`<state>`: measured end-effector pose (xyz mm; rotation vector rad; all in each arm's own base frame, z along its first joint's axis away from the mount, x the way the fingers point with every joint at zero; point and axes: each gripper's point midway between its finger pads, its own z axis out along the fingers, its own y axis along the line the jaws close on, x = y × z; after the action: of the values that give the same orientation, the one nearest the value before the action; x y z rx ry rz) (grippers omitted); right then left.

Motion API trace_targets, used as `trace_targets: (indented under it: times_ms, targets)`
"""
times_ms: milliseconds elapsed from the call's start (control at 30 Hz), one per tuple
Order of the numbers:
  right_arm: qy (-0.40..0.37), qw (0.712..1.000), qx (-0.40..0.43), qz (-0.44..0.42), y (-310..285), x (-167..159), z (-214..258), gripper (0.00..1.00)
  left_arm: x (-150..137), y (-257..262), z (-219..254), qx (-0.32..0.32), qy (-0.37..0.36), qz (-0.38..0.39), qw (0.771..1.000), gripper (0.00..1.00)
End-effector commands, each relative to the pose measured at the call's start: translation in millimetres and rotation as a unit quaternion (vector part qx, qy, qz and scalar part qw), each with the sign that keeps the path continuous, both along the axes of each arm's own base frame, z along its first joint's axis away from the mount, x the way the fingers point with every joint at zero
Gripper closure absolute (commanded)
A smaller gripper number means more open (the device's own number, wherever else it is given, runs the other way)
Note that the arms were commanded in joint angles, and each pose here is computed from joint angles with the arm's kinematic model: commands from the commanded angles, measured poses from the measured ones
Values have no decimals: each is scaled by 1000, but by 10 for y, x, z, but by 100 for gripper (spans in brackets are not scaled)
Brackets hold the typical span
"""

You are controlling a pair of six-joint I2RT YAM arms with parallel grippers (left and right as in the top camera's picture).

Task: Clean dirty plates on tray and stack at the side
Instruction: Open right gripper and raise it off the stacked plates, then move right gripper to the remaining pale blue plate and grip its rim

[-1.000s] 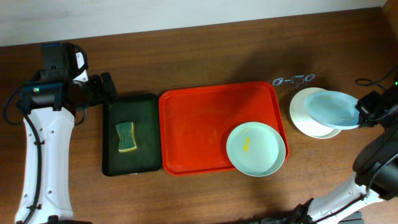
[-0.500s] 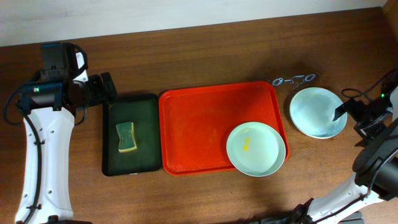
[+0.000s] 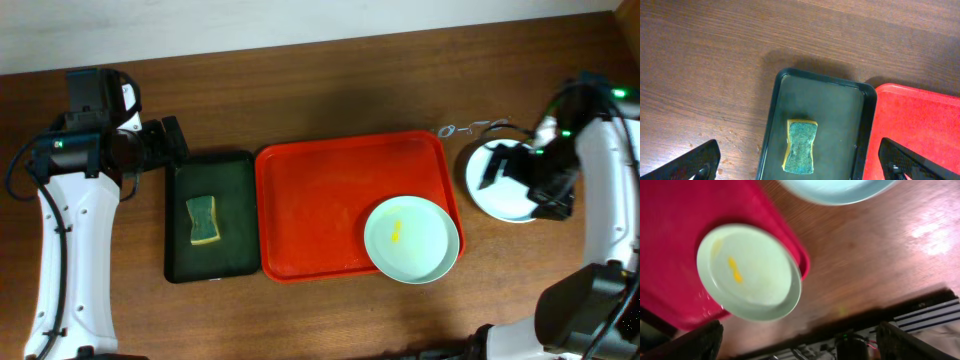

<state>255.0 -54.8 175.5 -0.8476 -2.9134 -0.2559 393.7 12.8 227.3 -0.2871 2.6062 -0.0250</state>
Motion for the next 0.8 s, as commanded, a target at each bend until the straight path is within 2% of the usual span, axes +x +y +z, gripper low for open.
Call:
trace_targets:
  times_ms: [0,100,300,600,700,767]
  targets:
    - [3,997,6,80,371,21,-16,0,10,0,4,-2,-1,0,1000,1]
    - [8,991,-18,131,617,26,-29,1,10,0,4,-2,-1,0,1000,1]
    - [31,987,-86,135,674,-25,-101,1,10,0,4,-2,-1,0,1000,1]
    - [75,985,-84,127,660,-294,-1001,0,10,0,4,-2,-1,0,1000,1]
    - [83,986,-85,117,656,-353,-1094,7,10,0,4,-2,-1,0,1000,1]
    - [89,985,-90,118,636,-389,-1118,17,10,0,4,-2,-1,0,1000,1]
